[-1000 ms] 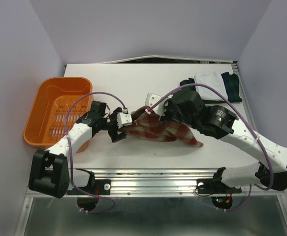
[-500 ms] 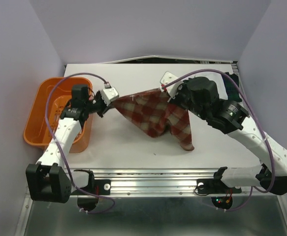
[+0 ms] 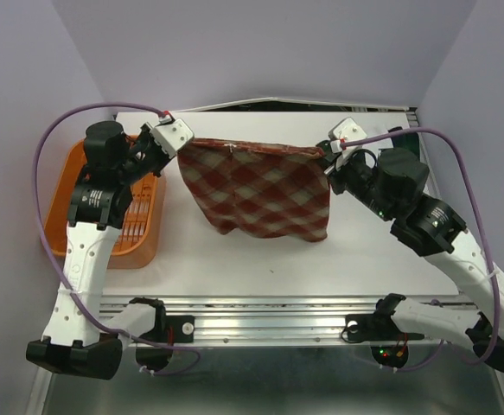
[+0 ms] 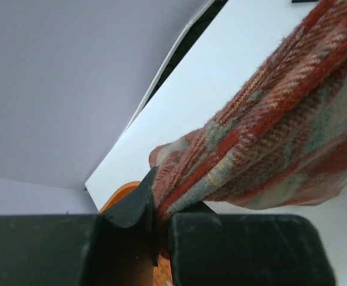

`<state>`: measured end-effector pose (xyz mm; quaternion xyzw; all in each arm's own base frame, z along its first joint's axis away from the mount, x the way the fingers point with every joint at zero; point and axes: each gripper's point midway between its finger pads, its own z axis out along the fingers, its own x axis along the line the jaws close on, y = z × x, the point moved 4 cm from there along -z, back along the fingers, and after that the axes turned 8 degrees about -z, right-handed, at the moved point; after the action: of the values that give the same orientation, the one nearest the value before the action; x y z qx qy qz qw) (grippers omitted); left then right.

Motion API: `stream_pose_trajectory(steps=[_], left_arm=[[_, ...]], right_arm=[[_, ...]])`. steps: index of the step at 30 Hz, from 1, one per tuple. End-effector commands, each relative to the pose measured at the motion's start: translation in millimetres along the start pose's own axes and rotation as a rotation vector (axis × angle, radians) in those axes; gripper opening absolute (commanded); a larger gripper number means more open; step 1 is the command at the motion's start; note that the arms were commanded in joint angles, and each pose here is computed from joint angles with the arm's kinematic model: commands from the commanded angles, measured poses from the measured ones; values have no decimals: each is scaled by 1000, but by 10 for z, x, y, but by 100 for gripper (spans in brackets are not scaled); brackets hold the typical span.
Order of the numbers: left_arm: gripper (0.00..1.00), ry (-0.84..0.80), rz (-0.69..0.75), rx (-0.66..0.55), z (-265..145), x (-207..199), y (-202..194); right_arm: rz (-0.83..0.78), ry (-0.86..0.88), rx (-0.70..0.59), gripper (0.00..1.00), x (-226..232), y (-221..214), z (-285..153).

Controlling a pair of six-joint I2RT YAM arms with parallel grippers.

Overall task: Fold and stack the skirts
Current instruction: Flatten the skirt out

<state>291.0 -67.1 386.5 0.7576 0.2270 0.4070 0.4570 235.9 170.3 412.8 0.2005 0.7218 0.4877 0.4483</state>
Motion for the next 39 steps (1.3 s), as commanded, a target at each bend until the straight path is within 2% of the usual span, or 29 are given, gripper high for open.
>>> stream_pose_trajectory(steps=[1, 4, 7, 12, 15, 17, 18, 19, 20, 23, 25, 27, 28, 31, 33, 34, 36, 37, 38, 39], left_arm=[[0, 384, 52, 112, -603, 568, 134], [0, 348, 27, 81, -684, 463, 200], [0, 353, -15, 112, -603, 482, 110], [0, 285, -173, 139, -115, 485, -120], [0, 282, -261, 141, 287, 651, -168], [0, 277, -288, 99, 448, 790, -5], [0, 253, -329, 118, 683, 840, -85], [0, 266, -329, 62, 711, 970, 135], [0, 248, -365, 73, 944, 1022, 64], [0, 317, -378, 24, 1223, 1361, 243], [0, 397, -366, -71, 1209, 1627, 555], [0, 466, -374, -107, 1288, 1813, 599], [0, 495, -365, -183, 1234, 1912, 797], [0, 519, -337, -275, 1171, 1999, 1008], [0, 517, -298, -273, 1142, 1973, 1000], [0, 503, -294, -232, 1236, 1920, 824], [0, 500, -249, -196, 1186, 1840, 702], [0, 475, -230, -176, 1223, 1773, 600], [0, 396, -234, -91, 1394, 1566, 225], [0, 349, -205, -68, 1372, 1433, 137]], right_arm=[[57, -324, 90, 1, -556, -256, -391], [52, -331, 91, 1, -534, -321, -380], [25, -355, 61, 1, -556, -306, -284], [-45, -434, 13, 1, -645, -310, 47], [20, -523, -55, 1, -894, -273, 390], [90, -602, -34, 1, -1307, -317, 629], [97, -595, -43, 1, -1423, -319, 721], [110, -628, -35, 1, -1674, -406, 751], [108, -588, -57, 1, -1785, -383, 973], [155, -581, -88, 1, -2173, -464, 1194], [166, -512, -160, 1, -2358, -408, 1448], [191, -492, -205, 1, -2536, -390, 1548], [183, -459, -259, 1, -2599, -263, 1677], [178, -435, -339, 1, -2773, -82, 1748], [137, -418, -387, 1, -2875, 53, 1780], [125, -389, -400, 1, -2849, 79, 1802], [98, -330, -371, 1, -2740, -63, 1887], [77, -239, -362, 1, -2584, -153, 1942], [58, -180, -299, 1, -2380, -468, 1983], [17, -102, -301, 1, -2205, -588, 1994]])
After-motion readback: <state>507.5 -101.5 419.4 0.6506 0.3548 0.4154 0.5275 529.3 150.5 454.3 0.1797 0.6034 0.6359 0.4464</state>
